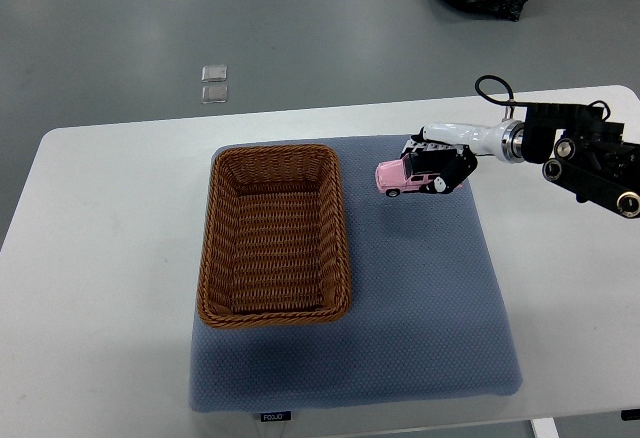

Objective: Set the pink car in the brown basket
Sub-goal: 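Lift the pink car with the right hand and carry it over the basket, then lower the pink car into the wicker basket and open the right hand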

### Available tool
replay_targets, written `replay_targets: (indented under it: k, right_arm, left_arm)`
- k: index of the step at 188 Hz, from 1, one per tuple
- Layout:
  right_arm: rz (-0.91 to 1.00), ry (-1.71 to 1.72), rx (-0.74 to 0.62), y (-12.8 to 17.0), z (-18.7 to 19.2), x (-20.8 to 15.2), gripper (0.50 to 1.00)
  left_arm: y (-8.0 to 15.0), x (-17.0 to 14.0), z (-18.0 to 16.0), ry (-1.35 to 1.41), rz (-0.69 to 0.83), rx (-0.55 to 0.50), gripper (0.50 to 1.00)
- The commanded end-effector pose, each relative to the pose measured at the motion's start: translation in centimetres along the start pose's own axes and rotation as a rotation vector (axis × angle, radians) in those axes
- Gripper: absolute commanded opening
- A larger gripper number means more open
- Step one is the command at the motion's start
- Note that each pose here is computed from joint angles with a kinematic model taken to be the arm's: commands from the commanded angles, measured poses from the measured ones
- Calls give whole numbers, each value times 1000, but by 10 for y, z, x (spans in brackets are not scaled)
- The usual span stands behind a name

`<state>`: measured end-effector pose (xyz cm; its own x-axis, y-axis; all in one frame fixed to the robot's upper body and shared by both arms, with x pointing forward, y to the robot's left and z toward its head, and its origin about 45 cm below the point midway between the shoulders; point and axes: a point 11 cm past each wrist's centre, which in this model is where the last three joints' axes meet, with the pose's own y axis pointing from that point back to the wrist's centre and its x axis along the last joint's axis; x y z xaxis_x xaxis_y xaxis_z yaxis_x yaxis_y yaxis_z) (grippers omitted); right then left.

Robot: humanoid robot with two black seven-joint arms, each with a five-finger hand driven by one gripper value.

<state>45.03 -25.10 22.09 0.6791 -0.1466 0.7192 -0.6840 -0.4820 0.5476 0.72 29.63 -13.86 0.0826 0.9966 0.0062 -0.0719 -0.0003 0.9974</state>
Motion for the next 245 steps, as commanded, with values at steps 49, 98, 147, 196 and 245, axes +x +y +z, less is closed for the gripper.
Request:
replay_targets:
  k: [49,98,147,196,245]
  right_arm:
    - [52,96,87,26,-45,61,500]
    - [-12,106,226,-18,-119,41,500]
    - [-89,107,283,-68,-169,-6,500]
    - [-109,79,277,-83,-171,-33,500]
    - [-88,27,264,-94,-161,-54,500]
  left_arm:
    - [0,-2,0,0,-5,0,1000]
    - [0,-3,1,-2,-11,-3,1000]
    - [0,-3,3,-4,-10,-6,1000]
    - [0,-3,3,-3,-10,-6,1000]
    - [0,-3,3,-4,-10,-6,1000]
